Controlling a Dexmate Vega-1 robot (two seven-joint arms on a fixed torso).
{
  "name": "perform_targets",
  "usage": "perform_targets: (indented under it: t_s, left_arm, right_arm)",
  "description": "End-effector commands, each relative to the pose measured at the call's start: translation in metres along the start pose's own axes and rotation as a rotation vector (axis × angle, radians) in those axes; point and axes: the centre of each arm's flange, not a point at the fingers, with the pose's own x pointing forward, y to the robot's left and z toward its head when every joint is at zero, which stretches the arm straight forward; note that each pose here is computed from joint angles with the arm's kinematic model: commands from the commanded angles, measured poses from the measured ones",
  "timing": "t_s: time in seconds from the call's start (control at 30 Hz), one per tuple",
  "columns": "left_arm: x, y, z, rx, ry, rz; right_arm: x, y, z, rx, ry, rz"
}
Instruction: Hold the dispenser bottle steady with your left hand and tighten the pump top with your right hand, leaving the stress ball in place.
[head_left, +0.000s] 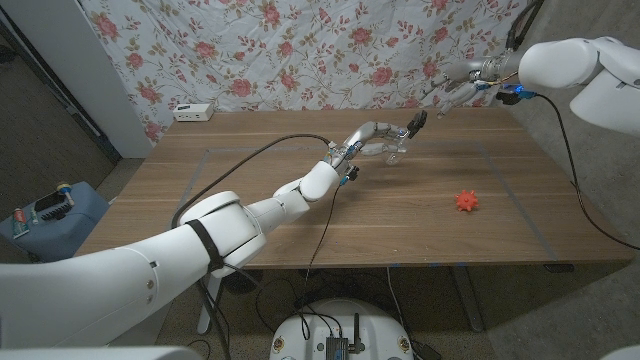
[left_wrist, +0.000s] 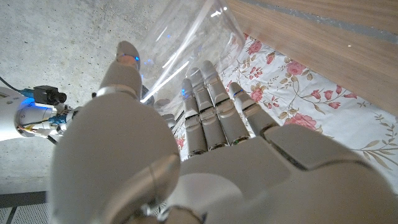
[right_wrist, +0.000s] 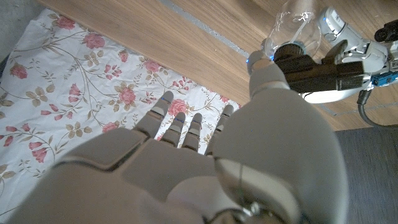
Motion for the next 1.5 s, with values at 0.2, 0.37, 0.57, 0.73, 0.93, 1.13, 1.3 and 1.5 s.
perform_targets:
  t_s: [0.2,0.37,0.57,0.73,0.93,1.13,1.3,1.5]
  left_arm:
    - [-0.007,0.002,0.001,-0.009,-0.019,0.042]
    - [-0.011,0.003,0.001,-0.019,-0.027,0.059]
    - [-0.016,0.004,0.001,-0.035,-0.036,0.081]
    - [-0.02,0.007,0.001,-0.052,-0.043,0.113]
    - [-0.024,0.007,0.002,-0.058,-0.05,0.125]
    - [-0.028,0.008,0.001,-0.072,-0.045,0.138]
    - [-0.032,0.008,0.002,-0.081,-0.041,0.156]
    - [-0.039,0.009,0.002,-0.102,-0.029,0.188]
  right_arm:
    - [-0.018,0.001,-0.024,0.198,0.027,-0.135]
    - [-0.021,0.008,-0.03,0.275,0.021,-0.179]
    - [-0.024,0.019,-0.034,0.354,0.021,-0.24]
    - [-0.024,0.03,-0.037,0.419,0.03,-0.287]
    - [-0.024,0.045,-0.042,0.531,0.018,-0.341]
    - [-0.023,0.056,-0.042,0.595,0.016,-0.37]
    - [-0.02,0.066,-0.041,0.664,-0.015,-0.399]
    - [-0.017,0.078,-0.039,0.736,-0.044,-0.446]
